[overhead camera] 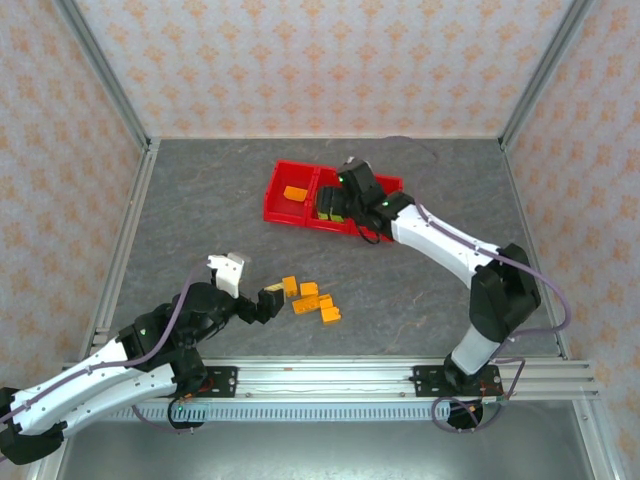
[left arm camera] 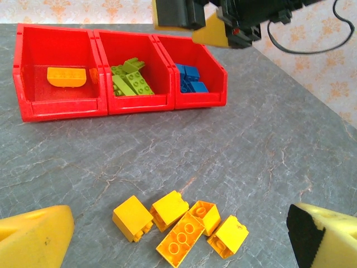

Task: Sort the legos into containers by color
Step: Place the lego in the container, then pick up the lego from the bottom-center of the table.

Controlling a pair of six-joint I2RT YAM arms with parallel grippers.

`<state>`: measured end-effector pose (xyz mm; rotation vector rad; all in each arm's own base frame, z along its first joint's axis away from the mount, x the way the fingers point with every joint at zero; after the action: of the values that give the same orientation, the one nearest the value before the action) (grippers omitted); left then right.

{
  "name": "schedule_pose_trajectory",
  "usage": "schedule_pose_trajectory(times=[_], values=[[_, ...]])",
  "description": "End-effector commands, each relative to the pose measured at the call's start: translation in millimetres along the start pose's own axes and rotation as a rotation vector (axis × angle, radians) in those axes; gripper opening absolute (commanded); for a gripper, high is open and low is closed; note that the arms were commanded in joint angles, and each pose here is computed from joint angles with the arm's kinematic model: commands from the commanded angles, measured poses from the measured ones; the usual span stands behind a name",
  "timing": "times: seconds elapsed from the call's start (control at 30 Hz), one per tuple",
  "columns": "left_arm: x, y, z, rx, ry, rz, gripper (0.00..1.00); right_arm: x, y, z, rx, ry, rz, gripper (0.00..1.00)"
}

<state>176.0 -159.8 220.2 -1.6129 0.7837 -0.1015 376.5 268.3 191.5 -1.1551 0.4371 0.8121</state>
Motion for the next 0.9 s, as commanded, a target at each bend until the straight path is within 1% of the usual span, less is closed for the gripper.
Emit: schedule_pose_trajectory(times=[0.0,0.07,0.1,0.23,0.4,0.5,0.57,0.67,0.8,0.87], values=[[1,0,4,-0.010,-0.022,-0.007,0.99,-9,38,14,-0.014,-0.051,0.105,0.89],[0,0,4,-0.011,-0.021,-0.010,0.99,-10,60,17,-0.038,-0.049,0.174,0.98],[0,0,4,-0.011,-0.024,-0.012,0.99,-10,71,18,-0.046,-0.044,0.204,1.00],[-4,-5,8,-0.020,-0.039,-0.033,0.99,-12,107,29,-0.079,-0.045,0.274,1.00],[-13,-15,12,-0.036,-0.053,-0.079,0.99,-7,140,51,-0.150,-0.023,0.335,1.00],[-27,-29,21,-0.112,-0.087,-0.140,0.99,1,157,63,-0.185,-0.010,0.363,1.00],[-40,-40,22,-0.183,-0.072,-0.182,0.99,9,170,71,-0.217,0.001,0.396,1.00],[-59,-46,31,-0.295,-0.071,-0.231,0.99,20,187,83,-0.280,0.025,0.430,0.95],[-84,-42,49,-0.448,-0.105,-0.250,0.99,31,203,97,-0.337,0.036,0.464,0.86],[-94,-43,53,-0.501,-0.097,-0.265,0.99,34,206,98,-0.347,0.040,0.473,0.81]])
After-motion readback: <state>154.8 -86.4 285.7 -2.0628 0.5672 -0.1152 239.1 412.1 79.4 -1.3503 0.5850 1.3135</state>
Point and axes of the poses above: each hand's point on the last joint's axis, 136 mm out from that joint toward the fingers, its own x axis out along the fingers, its own z axis along the line the jaws close on, y = z × x, the point moved 1 cm from there along -x, back along the fingers, and after that the axes turned 3 degrees about x, right-handed, at the moved point
